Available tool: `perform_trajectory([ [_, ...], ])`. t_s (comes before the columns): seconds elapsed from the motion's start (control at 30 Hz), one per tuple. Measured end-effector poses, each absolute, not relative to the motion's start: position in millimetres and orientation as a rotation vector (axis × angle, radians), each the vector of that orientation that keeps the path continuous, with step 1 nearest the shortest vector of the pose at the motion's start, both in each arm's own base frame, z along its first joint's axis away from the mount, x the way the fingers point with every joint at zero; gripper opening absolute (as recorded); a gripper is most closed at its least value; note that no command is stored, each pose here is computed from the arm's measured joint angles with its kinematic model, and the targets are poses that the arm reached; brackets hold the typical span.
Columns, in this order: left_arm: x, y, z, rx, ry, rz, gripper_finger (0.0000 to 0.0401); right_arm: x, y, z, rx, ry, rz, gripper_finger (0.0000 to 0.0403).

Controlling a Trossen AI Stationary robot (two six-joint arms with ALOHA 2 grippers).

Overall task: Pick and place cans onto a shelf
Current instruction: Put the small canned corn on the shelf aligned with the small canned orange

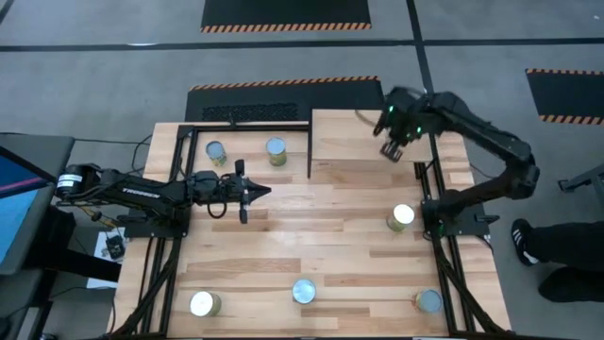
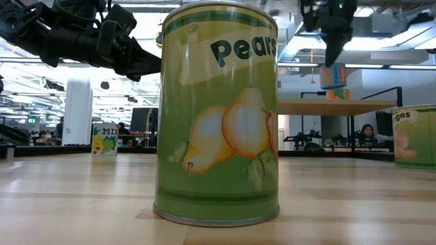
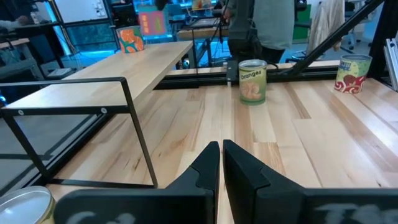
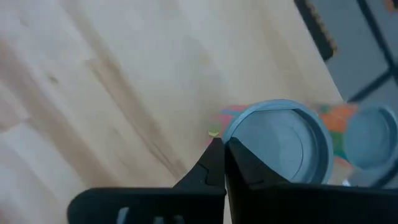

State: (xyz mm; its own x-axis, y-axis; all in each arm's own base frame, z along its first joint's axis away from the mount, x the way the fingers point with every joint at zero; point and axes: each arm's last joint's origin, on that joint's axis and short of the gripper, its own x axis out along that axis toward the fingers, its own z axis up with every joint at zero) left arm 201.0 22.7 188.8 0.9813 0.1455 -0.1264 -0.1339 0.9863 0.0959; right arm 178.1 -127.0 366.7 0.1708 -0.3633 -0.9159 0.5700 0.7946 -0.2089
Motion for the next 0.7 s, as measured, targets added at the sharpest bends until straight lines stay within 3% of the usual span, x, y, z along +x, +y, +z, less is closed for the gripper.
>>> perform_trajectory([
  [0.23,201.0,22.7,188.8,0.083,0.133,0.141,0.0012,148.7,-155.1,356.7,0.329,1.28,-0.716,0.0012],
  [0.7,201.0,22.7,188.7,0.079,0.133,0.142,0.0012,119.2,-141.6,340.6,0.342,1.235,-0.736,0.0012],
])
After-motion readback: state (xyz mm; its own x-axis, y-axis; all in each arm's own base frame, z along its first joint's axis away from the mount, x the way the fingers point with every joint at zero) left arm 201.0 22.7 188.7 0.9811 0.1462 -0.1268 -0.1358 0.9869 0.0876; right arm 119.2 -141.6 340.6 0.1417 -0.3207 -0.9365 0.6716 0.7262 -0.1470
